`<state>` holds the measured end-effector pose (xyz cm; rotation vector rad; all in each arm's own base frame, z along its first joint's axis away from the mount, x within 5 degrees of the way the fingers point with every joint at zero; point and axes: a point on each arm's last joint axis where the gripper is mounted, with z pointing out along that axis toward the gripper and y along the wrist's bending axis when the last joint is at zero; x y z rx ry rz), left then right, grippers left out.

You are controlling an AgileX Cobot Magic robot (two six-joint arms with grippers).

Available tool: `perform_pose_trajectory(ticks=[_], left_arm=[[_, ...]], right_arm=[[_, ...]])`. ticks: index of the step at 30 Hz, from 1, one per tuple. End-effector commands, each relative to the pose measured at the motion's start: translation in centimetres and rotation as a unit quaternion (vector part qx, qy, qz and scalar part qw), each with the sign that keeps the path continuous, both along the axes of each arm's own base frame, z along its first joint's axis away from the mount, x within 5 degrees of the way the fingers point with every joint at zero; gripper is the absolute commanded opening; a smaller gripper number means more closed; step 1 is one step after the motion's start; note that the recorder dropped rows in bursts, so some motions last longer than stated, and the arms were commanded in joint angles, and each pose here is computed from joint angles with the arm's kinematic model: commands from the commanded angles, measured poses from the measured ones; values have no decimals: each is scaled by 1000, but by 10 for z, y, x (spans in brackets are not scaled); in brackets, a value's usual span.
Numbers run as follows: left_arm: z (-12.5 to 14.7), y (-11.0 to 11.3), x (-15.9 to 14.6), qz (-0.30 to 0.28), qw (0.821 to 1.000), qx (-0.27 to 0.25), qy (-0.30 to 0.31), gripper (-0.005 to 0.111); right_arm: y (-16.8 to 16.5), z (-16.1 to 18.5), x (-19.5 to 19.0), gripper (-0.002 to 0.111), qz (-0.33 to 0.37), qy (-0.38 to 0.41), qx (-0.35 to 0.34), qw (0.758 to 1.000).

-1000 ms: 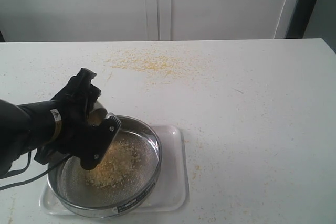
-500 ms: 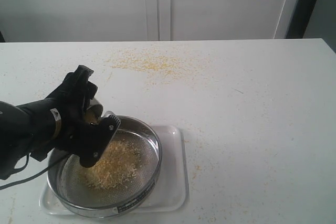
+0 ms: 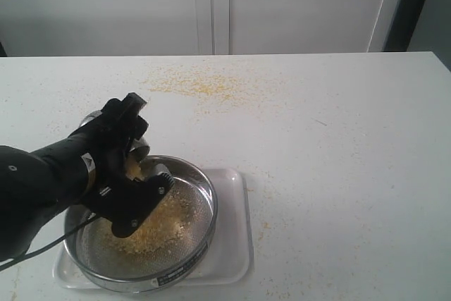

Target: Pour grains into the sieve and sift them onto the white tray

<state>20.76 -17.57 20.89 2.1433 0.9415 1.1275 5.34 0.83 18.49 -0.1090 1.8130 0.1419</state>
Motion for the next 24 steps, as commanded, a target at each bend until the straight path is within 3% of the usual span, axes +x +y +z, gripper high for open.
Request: perform_pose_trajectory(ticks=[1,7,14,24], left_arm=[[6,1,0,3,1000,10,-21,0],[12,7,1,28,997,51,-57,0],[13,-3,-8,13,996,57,-69,0],[18,-8,-18,2,989,104,-102,0]], right_arm=[[0,-1,0,0,-4,-5,0,1000],[0,-1,0,0,-4,-5,0,1000],[0,-1,0,0,-4,-5,0,1000],[0,-1,0,0,-4,-5,0,1000]])
